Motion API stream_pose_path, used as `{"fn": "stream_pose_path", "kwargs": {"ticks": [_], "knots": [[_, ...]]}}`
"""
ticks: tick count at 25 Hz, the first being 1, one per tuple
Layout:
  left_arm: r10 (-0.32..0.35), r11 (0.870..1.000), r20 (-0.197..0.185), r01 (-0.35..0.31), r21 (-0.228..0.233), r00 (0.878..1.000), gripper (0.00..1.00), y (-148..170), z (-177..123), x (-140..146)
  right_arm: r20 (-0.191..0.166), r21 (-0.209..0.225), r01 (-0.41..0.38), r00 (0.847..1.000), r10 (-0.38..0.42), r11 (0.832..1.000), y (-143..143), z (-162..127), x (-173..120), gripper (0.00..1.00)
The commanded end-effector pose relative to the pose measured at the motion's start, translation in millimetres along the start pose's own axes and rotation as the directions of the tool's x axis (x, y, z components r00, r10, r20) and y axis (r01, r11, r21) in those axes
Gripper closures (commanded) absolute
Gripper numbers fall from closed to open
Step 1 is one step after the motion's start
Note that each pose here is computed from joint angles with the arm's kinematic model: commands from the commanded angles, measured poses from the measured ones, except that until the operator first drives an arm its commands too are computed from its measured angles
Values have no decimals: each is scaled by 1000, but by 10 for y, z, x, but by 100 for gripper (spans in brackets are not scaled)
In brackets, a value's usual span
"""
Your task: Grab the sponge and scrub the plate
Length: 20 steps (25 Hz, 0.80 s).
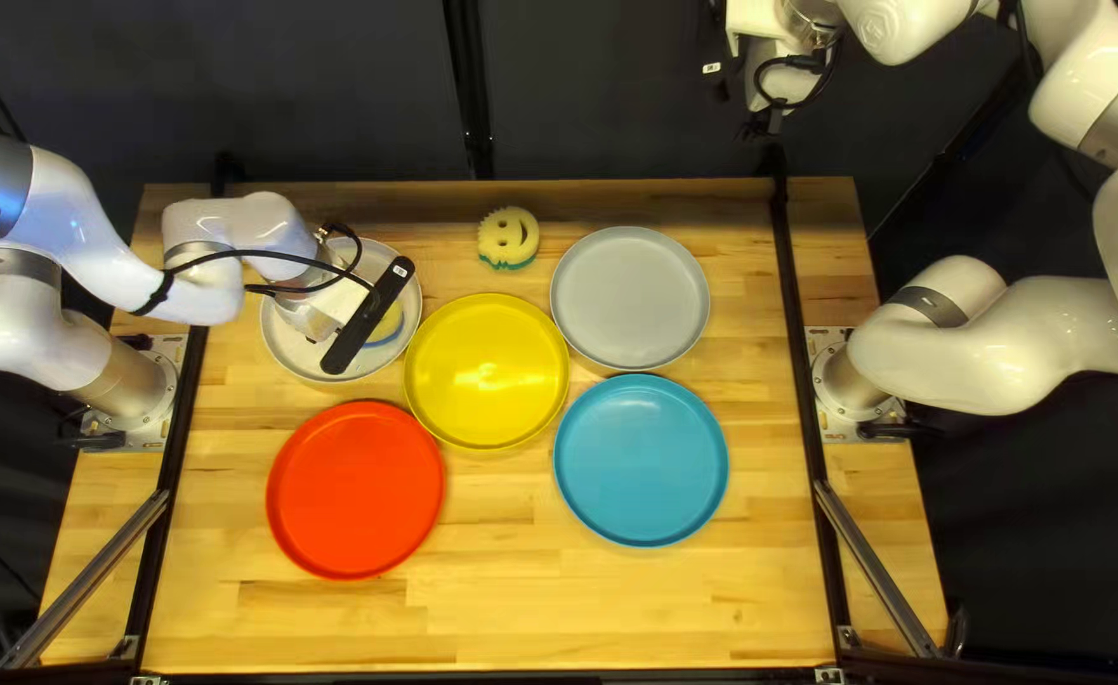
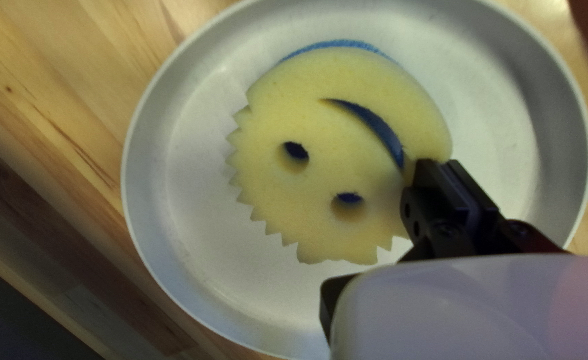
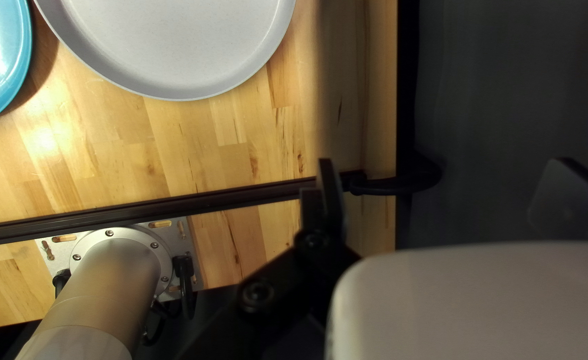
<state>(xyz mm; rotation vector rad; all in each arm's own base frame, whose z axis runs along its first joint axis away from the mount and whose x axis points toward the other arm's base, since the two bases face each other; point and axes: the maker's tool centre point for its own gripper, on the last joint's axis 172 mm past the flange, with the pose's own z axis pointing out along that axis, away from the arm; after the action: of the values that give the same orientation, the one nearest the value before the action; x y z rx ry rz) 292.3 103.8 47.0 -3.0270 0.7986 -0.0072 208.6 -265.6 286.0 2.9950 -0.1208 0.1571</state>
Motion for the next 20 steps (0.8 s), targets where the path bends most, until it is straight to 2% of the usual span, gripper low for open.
{"fn": "stream_pose_path", "kwargs": {"ticks": [1,5,8,14,17,20], "knots": [[-26,1000,19,26,-14,999,100,-126,-18,-324,0,0,0,1000,0,1000,0,0,0,0],[-37,999,30,38,-26,999,100,-194,0,-441,0,0,0,1000,0,1000,0,0,0,0],[-34,999,28,35,-30,999,100,-171,38,-360,0,0,0,1000,0,1000,0,0,0,0],[3,1000,12,-3,-21,1000,100,120,130,207,0,0,0,1000,0,1000,0,0,0,0],[20,1000,9,-20,-9,1000,100,264,79,357,0,0,0,1000,0,1000,0,0,0,0],[23,1000,8,-23,4,1000,100,344,-30,383,0,0,0,1000,0,1000,0,0,0,0]]}}
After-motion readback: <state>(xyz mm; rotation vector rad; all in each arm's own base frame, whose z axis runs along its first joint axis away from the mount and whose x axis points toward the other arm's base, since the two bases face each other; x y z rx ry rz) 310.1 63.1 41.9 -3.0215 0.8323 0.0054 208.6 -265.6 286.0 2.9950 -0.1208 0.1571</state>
